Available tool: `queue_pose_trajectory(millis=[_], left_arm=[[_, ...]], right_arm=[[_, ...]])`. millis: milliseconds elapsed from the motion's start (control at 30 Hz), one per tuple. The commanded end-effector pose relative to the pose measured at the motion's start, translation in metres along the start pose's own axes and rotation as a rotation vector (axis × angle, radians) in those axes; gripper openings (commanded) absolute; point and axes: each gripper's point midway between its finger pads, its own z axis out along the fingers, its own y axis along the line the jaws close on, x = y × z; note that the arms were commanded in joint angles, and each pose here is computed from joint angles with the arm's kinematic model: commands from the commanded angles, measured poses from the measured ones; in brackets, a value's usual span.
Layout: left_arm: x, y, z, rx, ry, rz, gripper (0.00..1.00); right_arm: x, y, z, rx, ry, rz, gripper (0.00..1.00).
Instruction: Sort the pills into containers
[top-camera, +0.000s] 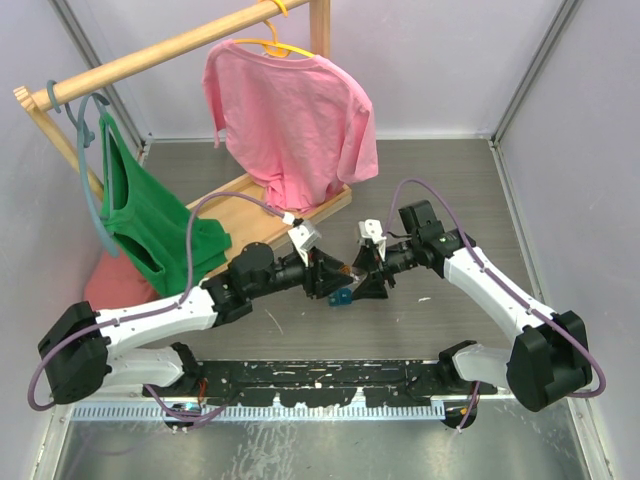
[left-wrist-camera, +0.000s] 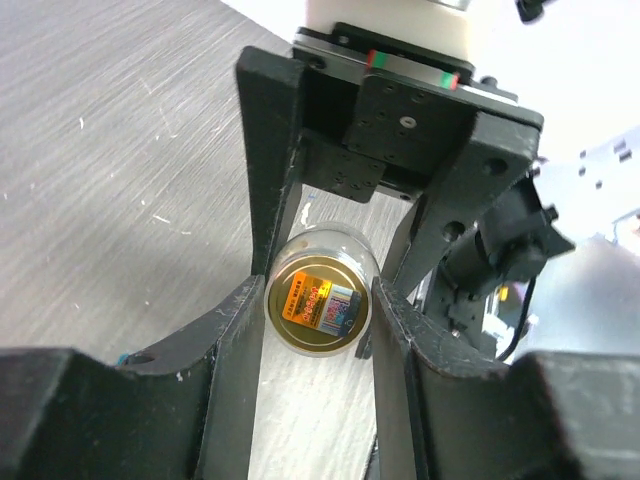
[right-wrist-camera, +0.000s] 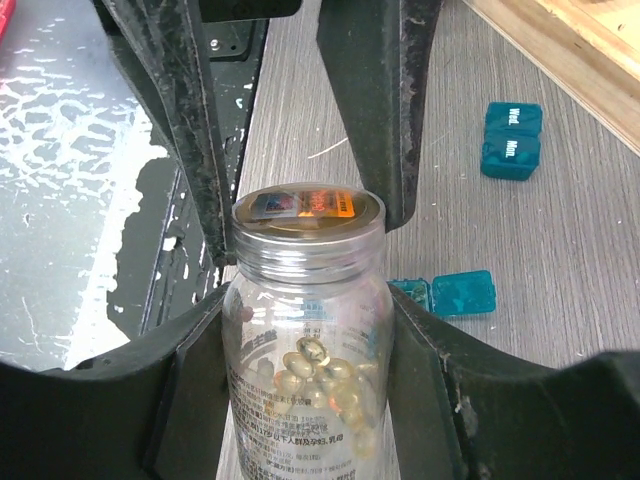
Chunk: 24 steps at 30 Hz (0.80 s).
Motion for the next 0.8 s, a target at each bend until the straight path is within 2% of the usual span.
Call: queue_pose_trajectory(millis=[0, 100, 200, 300, 333, 433, 500, 567, 700, 767], left_arm=[[0.017, -0.026, -0.006, 0.280, 0.086, 0.317, 0.04], [0.021, -0.023, -0.007, 0.312, 0.084, 0.461, 0.02], [0.015, -0.008, -0.005, 0.247, 0.077, 0.525, 0.05], [-0.003, 0.003, -0.005, 0.165, 0.019, 0.527, 0.21], [-0.011, 0.005, -0.006, 0.135, -0.014, 0.515, 0.30], [-0.037, 0.004, -0.014, 0.074, -0.118, 0.477, 0.68], [-0.049, 0.002, -0.023, 0.047, -0.169, 0.441, 0.83], [-0.059, -0.002, -0.032, 0.039, -0.208, 0.397, 0.91], [-0.074, -0.023, -0.048, 0.090, -0.265, 0.225, 0.99], [-0.079, -0.030, -0.054, 0.099, -0.282, 0.084, 0.98]], right_arm=[[-0.030, 0.000, -0.002, -0.016, -0.067, -0.102, 0.01], [-0.029, 0.000, -0.002, -0.018, -0.066, -0.101, 0.01], [-0.029, 0.000, -0.002, -0.018, -0.066, -0.102, 0.01], [-0.029, 0.000, -0.002, -0.019, -0.067, -0.108, 0.01], [-0.029, 0.001, -0.002, -0.022, -0.066, -0.110, 0.01], [-0.030, 0.002, -0.002, -0.024, -0.067, -0.114, 0.01], [-0.029, 0.001, -0.002, -0.024, -0.066, -0.110, 0.01], [-0.029, 0.001, -0.002, -0.024, -0.067, -0.113, 0.01], [-0.029, 0.001, -0.002, -0.026, -0.066, -0.112, 0.01], [-0.029, 0.001, -0.002, -0.025, -0.066, -0.113, 0.01]])
